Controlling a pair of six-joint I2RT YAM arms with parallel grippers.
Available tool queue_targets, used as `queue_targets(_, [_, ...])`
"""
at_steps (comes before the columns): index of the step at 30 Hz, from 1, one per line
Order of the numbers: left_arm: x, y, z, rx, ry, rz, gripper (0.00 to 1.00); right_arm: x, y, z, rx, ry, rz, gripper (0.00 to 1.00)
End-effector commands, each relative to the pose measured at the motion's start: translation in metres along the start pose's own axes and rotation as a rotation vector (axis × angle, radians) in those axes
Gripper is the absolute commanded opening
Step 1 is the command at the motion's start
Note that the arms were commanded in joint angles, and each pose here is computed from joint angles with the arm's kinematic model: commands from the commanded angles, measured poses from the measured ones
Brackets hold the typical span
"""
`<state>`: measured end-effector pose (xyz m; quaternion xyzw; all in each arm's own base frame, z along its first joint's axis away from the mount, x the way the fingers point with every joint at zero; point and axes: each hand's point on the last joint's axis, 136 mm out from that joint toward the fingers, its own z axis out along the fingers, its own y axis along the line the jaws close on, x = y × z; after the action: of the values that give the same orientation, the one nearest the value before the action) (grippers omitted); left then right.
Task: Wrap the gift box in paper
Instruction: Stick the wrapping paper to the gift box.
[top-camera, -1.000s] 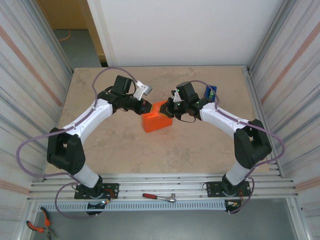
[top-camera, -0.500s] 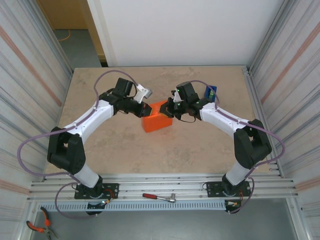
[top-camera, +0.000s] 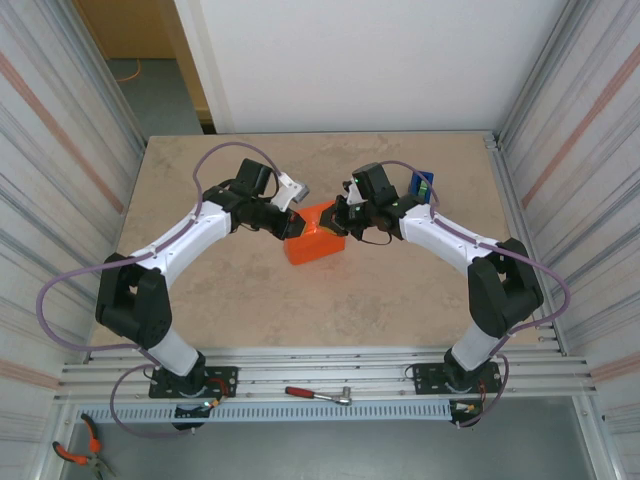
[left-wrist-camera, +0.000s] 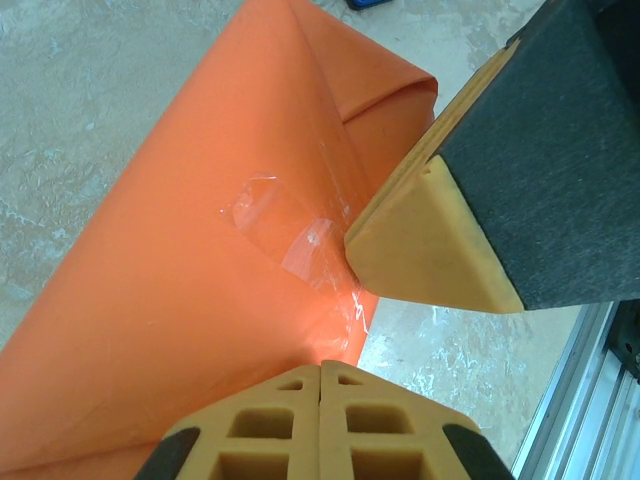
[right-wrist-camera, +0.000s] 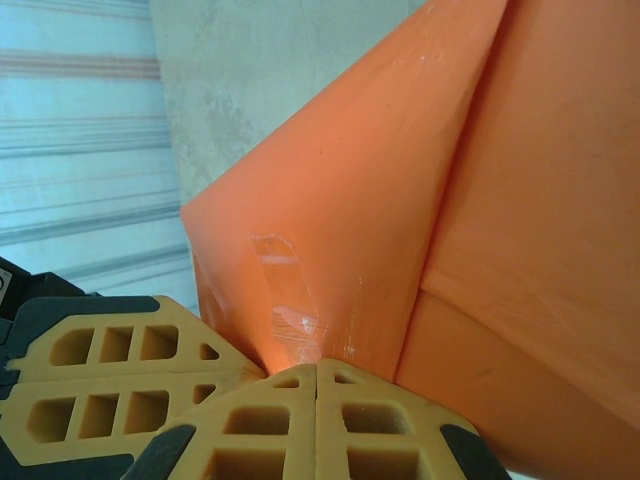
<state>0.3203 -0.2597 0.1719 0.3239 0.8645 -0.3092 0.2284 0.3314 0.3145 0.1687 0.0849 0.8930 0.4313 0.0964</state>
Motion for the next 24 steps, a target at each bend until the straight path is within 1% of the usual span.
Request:
queue_targets(1, [0.03, 0.013, 0.014, -0.044, 0.112, -0.028, 0.0, -0.003, -0.017, -0.005, 0.076, 0.0, 0.024, 0.08])
queue_targets(12, [0.035, 0.017, 0.018, -0.054, 0.133, -0.038, 0.0, -0.005, -0.004, -0.014, 0.043, -0.005, 0.005, 0.13])
queue_targets(24, [0.037, 0.018, 0.019, -0.053, 0.139, -0.04, 0.0, 0.007, 0.004, -0.009, 0.018, 0.027, -0.004, 0.18])
